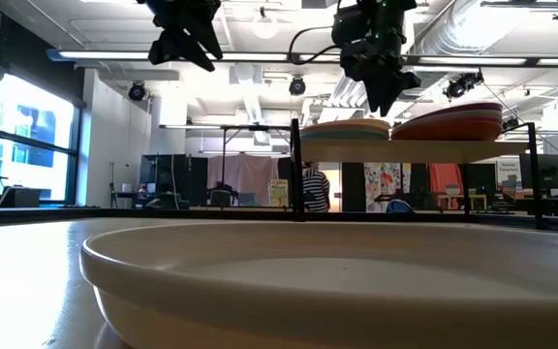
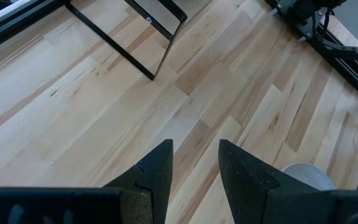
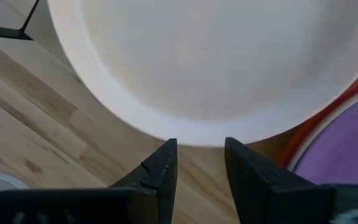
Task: Place and stack plates onto a shelf
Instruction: Stack the gray plate on top of the beige plate on the shelf
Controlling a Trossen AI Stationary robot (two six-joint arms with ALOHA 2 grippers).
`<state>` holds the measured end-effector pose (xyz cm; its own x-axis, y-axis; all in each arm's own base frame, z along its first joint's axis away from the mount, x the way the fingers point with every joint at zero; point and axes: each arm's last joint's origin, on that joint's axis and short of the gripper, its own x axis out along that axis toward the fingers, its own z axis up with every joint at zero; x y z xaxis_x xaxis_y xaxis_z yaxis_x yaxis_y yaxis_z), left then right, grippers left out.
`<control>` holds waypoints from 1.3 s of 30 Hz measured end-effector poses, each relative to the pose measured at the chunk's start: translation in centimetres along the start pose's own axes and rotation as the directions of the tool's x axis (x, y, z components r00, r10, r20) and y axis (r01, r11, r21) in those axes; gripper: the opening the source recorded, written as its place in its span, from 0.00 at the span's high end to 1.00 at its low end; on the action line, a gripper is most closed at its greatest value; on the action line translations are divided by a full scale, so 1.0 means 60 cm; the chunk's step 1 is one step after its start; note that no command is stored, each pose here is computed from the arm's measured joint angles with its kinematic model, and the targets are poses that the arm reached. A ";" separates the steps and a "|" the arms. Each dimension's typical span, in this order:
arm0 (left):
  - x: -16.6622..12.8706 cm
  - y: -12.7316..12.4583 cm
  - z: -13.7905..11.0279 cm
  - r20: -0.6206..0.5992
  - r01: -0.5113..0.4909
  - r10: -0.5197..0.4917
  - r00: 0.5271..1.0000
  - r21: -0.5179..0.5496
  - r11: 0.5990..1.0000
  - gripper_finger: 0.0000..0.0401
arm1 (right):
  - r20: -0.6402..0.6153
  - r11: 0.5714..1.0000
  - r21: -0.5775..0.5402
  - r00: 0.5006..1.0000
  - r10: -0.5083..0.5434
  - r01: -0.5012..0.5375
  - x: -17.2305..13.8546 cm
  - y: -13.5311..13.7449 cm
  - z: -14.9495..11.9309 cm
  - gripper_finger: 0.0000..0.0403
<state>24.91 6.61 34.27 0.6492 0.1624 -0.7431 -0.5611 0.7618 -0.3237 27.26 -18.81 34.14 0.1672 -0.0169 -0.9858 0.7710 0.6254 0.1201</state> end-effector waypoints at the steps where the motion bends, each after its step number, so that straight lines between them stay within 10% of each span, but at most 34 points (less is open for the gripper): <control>1: 0.000 0.000 0.000 0.000 0.000 0.000 1.000 0.000 1.000 0.71 | 0.000 1.000 0.000 1.000 0.000 0.000 0.000 0.002 -0.001 0.72; 17: 0.001 -0.002 -0.017 -0.110 0.008 -0.006 0.994 0.022 1.000 0.71 | -0.082 0.998 -0.014 0.995 0.056 -0.057 0.004 0.049 -0.026 0.72; 39: 0.024 -0.088 -0.095 -0.331 0.086 -0.031 0.943 0.153 0.985 0.71 | -0.166 0.933 -0.328 0.982 0.095 -0.145 0.010 0.289 -0.209 0.72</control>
<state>25.88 -0.73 31.60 0.4597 -0.0779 -0.8847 -0.4182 0.8598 -0.2930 33.05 1.80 34.16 0.1351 0.1720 -0.9758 0.4934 0.8424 0.2168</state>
